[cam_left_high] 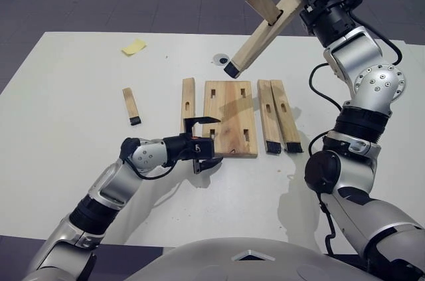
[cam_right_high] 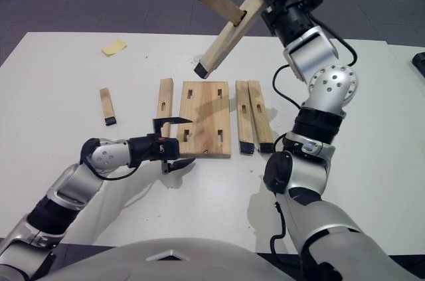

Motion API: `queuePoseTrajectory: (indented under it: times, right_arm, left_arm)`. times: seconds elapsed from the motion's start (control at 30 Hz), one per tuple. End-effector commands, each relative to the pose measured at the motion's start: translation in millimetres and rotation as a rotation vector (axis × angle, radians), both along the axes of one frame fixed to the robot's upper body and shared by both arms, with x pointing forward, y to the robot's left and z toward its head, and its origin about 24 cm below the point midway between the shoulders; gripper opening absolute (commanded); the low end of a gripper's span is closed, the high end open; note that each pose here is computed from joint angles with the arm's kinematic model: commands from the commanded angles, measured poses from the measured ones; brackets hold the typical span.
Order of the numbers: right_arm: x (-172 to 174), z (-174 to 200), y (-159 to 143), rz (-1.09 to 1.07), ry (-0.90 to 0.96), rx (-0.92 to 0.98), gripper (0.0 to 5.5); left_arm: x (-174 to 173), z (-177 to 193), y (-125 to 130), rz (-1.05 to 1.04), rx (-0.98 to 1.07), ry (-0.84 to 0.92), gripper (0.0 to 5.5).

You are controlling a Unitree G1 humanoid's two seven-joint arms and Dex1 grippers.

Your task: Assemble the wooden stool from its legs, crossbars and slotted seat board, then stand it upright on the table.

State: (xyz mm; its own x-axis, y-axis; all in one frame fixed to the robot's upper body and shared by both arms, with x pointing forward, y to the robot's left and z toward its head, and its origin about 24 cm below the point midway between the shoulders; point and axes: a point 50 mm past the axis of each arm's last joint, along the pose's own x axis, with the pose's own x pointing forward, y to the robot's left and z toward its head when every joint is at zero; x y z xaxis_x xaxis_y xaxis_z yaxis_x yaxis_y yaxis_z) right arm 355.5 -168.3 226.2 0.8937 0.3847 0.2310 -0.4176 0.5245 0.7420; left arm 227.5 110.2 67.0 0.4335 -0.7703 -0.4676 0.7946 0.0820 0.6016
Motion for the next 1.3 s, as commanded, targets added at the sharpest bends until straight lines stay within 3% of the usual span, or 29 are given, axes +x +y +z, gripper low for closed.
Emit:
queuePoseTrajectory:
  times: [0.03,0.43,0.77,0.93,1.03,1.13,1.3]
  right_arm:
    - [-2.1,11.6,4.9,0.019,-0.044,0.008,1.00]
    - [-9.0,2.0,3.5,-0.117,-0.081,-0.048,1.00]
    - [-8.6,-7.5,2.5,-0.166,-0.069,-0.037,1.00]
    - [-11.5,-5.4,-7.1,-0.203,-0.077,-0.009,1.00]
    - [-18.3,-3.5,-14.4,-0.267,-0.103,-0.025,1.00]
    - [-34.3,-3.1,-9.9,-0.275,-0.172,-0.200,1.00]
    - [-54.6,-16.8,-8.3,-0.322,-0.142,-0.253,1.00]
  left_arm:
    - [12.7,-9.8,-3.7,0.076,0.033,-0.039,5.40]
    - [36.1,-2.3,-6.6,0.179,-0.053,-0.094,5.40]
    - [46.1,2.4,-23.4,0.210,-0.145,-0.124,5.40]
    - [44.5,32.8,-26.0,0.229,-0.315,-0.168,5.40]
    - [39.0,60.9,-16.0,0.301,-0.495,-0.143,5.40]
    - [30.1,90.1,1.2,0.382,-0.731,-0.090,5.40]
    - [47.3,115.1,58.0,0.734,-1.158,-0.090,5.40]
